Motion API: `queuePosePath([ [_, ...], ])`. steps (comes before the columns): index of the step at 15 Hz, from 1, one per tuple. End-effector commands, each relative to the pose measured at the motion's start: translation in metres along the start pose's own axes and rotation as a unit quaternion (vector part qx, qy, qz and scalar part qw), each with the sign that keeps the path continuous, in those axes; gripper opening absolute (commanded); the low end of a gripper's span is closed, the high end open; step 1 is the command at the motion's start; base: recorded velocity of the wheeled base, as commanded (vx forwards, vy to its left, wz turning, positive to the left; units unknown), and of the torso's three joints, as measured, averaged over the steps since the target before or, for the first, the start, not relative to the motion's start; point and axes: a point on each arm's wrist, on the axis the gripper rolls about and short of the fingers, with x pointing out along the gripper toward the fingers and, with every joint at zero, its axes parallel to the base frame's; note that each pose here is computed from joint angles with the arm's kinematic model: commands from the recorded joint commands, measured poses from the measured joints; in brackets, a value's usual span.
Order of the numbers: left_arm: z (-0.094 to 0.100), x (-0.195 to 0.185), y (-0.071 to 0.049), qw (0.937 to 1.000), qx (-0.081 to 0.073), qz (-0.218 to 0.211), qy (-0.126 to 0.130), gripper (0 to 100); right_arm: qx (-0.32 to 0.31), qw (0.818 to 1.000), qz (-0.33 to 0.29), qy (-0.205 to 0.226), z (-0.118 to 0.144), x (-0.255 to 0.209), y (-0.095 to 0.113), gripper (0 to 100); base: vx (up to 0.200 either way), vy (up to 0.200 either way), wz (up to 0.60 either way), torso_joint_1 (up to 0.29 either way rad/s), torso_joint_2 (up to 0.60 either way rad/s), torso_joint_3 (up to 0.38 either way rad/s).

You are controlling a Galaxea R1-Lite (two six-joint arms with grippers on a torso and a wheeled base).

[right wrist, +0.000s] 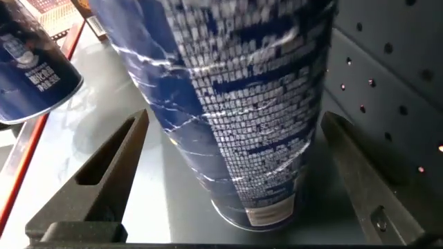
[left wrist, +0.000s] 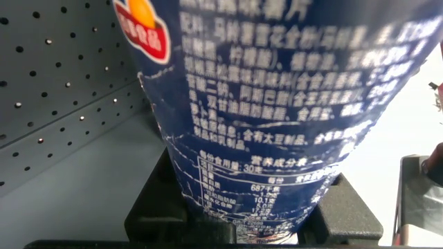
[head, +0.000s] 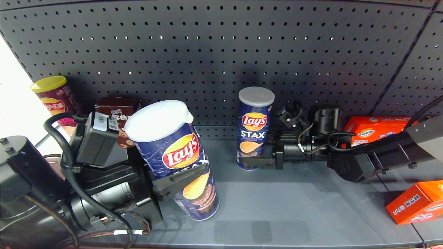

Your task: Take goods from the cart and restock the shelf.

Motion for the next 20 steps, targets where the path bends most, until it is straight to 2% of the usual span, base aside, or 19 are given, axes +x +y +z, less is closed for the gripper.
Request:
queuePosePath([
  [1, 0.000, 0.000, 0.000, 1.0000, 0.000, 0.000, 0.000, 0, 0.004, 1.000, 0.001, 0.003, -0.004, 0.002, -0.001, 100, 0.000, 0.000, 0.00, 0.000, 0.00, 0.000],
  [6, 0.000, 0.000, 0.000, 1.0000, -0.001, 0.000, 0.001, 0, -0.003, 1.000, 0.005, -0.001, -0.004, 0.011, -0.006, 100, 0.000, 0.000, 0.00, 0.000, 0.00, 0.000],
  [7, 0.000, 0.000, 0.000, 1.0000, -0.001, 0.000, 0.001, 0, -0.004, 1.000, 0.005, -0.001, -0.003, 0.014, -0.005, 0, 0.000, 0.000, 0.00, 0.000, 0.00, 0.000],
  [13, 0.001, -0.002, 0.003, 1.0000, 0.002, 0.009, -0.003, 0, -0.007, 1.000, -0.020, 0.002, 0.001, 0.014, 0.001, 0, 0.000, 0.000, 0.00, 0.000, 0.00, 0.000],
  [17, 0.002, -0.004, 0.005, 0.9999, 0.003, 0.014, -0.004, 0, -0.016, 0.999, -0.037, -0.003, 0.022, -0.011, 0.030, 0, 0.000, 0.000, 0.00, 0.000, 0.00, 0.000],
  [18, 0.001, -0.005, 0.005, 0.9999, 0.002, 0.014, -0.002, 0, -0.020, 0.999, -0.051, -0.002, 0.027, -0.017, 0.046, 0, 0.000, 0.000, 0.00, 0.000, 0.00, 0.000],
  [20, 0.001, -0.005, 0.005, 0.9999, 0.002, 0.015, -0.002, 0, -0.030, 0.998, -0.055, -0.010, 0.032, -0.028, 0.060, 0, 0.000, 0.000, 0.00, 0.000, 0.00, 0.000],
])
